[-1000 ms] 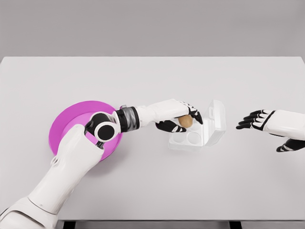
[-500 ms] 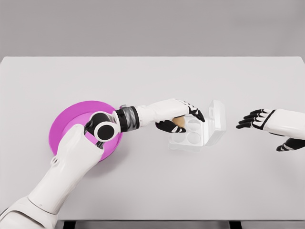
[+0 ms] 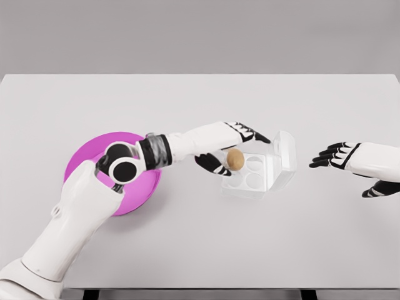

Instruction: Pack egg into the box and close the box lid

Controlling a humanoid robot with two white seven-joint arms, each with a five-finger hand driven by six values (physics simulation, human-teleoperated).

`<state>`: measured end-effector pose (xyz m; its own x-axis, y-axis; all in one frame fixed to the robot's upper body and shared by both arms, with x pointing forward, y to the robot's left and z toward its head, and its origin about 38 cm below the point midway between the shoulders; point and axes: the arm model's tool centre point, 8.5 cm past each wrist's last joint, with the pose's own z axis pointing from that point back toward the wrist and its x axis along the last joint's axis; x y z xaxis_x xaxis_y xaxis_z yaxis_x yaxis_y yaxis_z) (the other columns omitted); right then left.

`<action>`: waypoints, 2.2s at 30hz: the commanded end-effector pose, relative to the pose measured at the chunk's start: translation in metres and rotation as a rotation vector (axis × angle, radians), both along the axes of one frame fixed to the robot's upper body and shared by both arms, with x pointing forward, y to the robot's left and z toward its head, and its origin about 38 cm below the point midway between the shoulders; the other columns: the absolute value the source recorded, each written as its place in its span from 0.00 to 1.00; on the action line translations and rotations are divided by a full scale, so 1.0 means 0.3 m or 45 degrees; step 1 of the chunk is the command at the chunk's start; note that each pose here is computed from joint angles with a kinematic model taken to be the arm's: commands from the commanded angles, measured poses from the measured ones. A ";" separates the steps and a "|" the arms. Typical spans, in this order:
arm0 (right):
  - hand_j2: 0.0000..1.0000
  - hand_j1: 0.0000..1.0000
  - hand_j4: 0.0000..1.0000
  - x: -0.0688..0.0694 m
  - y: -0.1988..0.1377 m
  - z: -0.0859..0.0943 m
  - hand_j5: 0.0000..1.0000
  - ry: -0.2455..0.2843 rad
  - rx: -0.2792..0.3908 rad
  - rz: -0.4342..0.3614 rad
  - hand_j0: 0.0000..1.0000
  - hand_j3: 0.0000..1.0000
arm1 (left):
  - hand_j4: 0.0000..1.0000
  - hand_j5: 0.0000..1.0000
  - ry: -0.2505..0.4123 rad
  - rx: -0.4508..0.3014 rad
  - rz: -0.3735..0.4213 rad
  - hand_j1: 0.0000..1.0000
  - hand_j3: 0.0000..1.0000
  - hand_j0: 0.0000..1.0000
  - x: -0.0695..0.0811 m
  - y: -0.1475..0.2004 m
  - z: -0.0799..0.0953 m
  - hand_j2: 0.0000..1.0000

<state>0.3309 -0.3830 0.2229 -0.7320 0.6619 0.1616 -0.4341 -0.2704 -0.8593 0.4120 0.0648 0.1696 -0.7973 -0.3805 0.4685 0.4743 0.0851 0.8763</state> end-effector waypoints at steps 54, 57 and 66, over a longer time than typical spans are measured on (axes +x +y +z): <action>1.00 1.00 1.00 0.058 0.246 -0.035 1.00 -0.004 0.153 0.210 1.00 1.00 | 1.00 1.00 -0.178 -0.141 0.314 1.00 1.00 1.00 -0.104 0.915 0.257 1.00; 1.00 1.00 1.00 0.070 0.220 -0.019 1.00 -0.022 0.154 0.179 1.00 1.00 | 1.00 1.00 -0.179 -0.143 0.312 1.00 1.00 1.00 -0.105 0.914 0.259 1.00; 1.00 1.00 1.00 0.099 0.127 0.005 1.00 -0.046 0.137 0.074 1.00 1.00 | 1.00 1.00 -0.182 -0.140 0.315 1.00 1.00 1.00 -0.104 0.916 0.260 1.00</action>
